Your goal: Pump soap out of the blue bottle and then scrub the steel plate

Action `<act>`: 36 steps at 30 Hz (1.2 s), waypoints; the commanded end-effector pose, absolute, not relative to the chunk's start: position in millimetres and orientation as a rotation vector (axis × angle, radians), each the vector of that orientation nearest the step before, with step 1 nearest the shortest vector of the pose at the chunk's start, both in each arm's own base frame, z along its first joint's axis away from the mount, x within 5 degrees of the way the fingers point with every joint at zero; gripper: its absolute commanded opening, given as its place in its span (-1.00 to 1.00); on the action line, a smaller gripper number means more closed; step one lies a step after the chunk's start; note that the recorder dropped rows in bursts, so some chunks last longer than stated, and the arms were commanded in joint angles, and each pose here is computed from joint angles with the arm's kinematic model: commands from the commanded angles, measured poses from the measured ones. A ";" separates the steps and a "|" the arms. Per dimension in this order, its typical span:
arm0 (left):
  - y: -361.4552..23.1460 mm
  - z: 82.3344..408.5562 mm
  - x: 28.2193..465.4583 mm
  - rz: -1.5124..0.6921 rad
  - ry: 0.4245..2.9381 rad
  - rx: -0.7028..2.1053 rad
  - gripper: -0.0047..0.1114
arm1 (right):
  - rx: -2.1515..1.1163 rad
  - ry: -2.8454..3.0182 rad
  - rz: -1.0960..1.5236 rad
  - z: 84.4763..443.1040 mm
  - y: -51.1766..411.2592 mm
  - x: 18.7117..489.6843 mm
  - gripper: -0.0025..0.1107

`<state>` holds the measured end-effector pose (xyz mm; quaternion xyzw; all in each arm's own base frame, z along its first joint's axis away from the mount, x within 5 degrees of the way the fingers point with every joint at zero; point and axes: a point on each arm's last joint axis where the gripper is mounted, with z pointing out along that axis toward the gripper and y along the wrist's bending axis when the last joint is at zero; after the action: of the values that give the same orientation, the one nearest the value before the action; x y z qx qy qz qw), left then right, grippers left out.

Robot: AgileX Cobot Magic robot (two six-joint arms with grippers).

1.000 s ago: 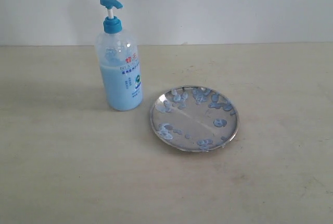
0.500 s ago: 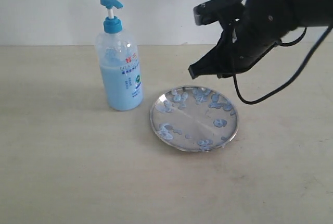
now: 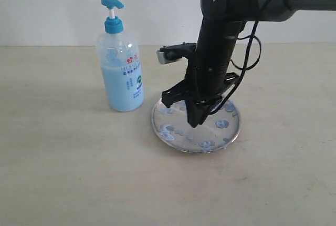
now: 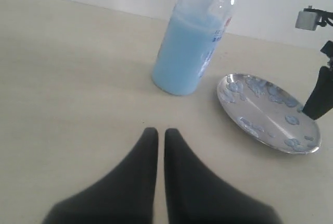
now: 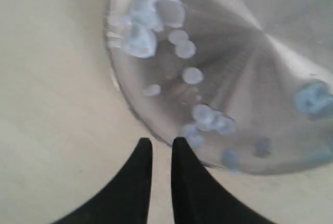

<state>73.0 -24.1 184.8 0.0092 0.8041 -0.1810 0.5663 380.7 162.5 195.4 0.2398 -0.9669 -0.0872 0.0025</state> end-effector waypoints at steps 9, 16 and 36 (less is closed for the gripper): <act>1.2 201.6 59.5 -0.236 1.608 -0.272 -0.84 | 0.872 -2.943 -0.106 170.7 149.5 386.0 -0.93; 2.3 211.9 56.2 -0.225 1.477 -0.267 -0.84 | 0.594 -3.305 0.043 172.4 134.3 419.2 -0.93; 2.0 207.2 56.4 -0.228 1.531 -0.270 -0.84 | 1.359 -2.735 -0.198 159.7 177.2 377.4 -0.93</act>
<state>56.6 1.9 210.3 -0.1139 0.6775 -0.0977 0.7200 398.3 179.2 157.6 0.3320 -0.9401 -0.0589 -0.0500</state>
